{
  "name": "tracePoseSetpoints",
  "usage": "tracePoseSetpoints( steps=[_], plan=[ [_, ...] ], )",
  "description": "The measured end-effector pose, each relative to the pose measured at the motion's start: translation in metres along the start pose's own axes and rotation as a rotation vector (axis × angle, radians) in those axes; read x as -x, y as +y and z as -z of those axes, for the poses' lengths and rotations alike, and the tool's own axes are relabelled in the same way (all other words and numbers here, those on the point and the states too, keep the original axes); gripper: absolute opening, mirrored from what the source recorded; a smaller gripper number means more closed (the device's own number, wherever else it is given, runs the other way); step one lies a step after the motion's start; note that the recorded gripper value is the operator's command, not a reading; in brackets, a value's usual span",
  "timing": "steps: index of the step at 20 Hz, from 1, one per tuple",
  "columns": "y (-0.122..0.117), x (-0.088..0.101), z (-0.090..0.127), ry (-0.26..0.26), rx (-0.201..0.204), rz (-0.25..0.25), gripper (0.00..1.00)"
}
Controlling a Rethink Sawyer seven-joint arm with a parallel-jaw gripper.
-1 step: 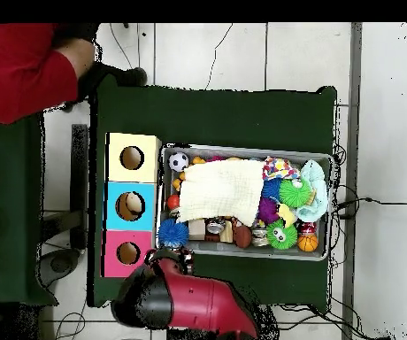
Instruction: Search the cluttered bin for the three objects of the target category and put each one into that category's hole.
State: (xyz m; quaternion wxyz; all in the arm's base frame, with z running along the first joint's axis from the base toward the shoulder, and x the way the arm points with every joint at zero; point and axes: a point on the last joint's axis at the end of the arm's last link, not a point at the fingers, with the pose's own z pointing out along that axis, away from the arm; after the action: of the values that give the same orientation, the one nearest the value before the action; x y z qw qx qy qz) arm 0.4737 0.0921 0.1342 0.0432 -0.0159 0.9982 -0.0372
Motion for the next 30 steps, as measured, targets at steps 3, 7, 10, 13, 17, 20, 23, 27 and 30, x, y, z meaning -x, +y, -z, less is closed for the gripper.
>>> tracePoseSetpoints(
  steps=[3, 7, 10, 13, 17, 20, 23, 27, 30],
  plan=[
    [-0.014, 0.004, -0.016, 0.002, -0.007, -0.026, 1.00],
    [-0.035, 0.003, -0.037, 0.019, -0.012, -0.068, 1.00],
    [-0.050, -0.001, -0.050, 0.031, -0.015, -0.100, 1.00],
    [-0.062, -0.004, -0.060, 0.034, -0.019, -0.124, 1.00],
    [-0.079, -0.005, -0.076, 0.027, -0.027, -0.160, 1.00],
    [-0.087, -0.006, -0.086, 0.014, -0.033, -0.178, 1.00],
    [-0.096, -0.005, -0.098, -0.011, -0.042, -0.196, 1.00],
    [-0.108, -0.003, -0.118, -0.064, -0.062, -0.213, 1.00],
    [-0.116, -0.002, -0.134, -0.088, -0.073, -0.224, 1.00]
  ],
)
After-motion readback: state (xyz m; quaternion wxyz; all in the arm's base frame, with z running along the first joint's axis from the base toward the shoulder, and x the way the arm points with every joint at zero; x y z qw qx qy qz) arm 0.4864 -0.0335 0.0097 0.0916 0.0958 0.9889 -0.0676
